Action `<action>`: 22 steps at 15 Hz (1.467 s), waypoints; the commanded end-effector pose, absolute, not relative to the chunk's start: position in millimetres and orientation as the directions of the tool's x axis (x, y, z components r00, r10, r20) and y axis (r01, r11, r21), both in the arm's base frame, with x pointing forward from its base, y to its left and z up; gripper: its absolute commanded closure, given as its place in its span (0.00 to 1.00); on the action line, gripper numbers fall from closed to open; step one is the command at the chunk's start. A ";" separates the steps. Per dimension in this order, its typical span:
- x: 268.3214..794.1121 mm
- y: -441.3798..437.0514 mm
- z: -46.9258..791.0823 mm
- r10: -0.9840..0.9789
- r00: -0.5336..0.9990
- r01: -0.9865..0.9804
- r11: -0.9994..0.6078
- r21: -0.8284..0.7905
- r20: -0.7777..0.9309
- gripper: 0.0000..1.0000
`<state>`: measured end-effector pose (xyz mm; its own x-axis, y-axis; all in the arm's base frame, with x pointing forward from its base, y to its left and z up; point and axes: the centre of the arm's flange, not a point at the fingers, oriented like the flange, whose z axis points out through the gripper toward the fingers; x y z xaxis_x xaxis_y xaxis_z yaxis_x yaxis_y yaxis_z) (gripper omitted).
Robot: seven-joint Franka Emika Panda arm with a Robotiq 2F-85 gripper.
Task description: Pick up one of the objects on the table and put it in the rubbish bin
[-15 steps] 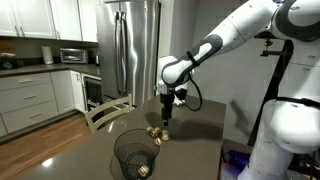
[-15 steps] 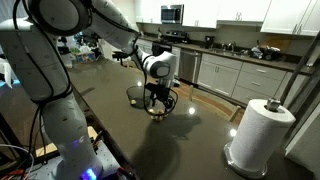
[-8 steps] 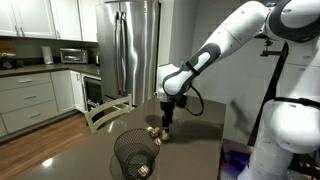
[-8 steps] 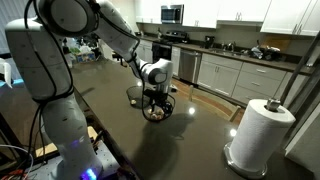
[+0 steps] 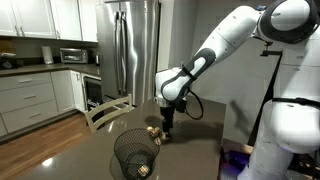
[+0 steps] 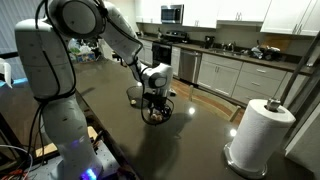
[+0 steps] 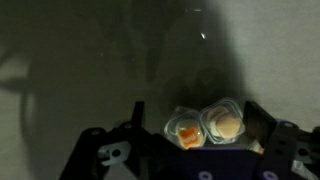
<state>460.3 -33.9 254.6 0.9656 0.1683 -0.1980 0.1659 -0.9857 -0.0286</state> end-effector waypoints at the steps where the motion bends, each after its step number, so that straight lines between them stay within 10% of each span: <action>1: 467.2 -30.7 251.6 0.159 0.965 0.148 -0.987 -0.070 -0.209 0.00; 2: 468.0 -30.5 252.4 0.155 0.965 0.142 -0.987 -0.075 -0.210 0.00; 3: 468.7 -31.1 255.1 0.152 0.967 0.139 -0.987 -0.077 -0.207 0.25; 14: 478.6 -28.6 260.0 0.148 0.969 0.133 -0.987 -0.085 -0.198 0.92; 16: 478.6 -26.9 257.9 0.150 0.967 0.135 -0.987 -0.088 -0.204 0.53; 22: 477.8 -23.1 248.5 0.151 0.963 0.129 -0.986 -0.109 -0.224 0.28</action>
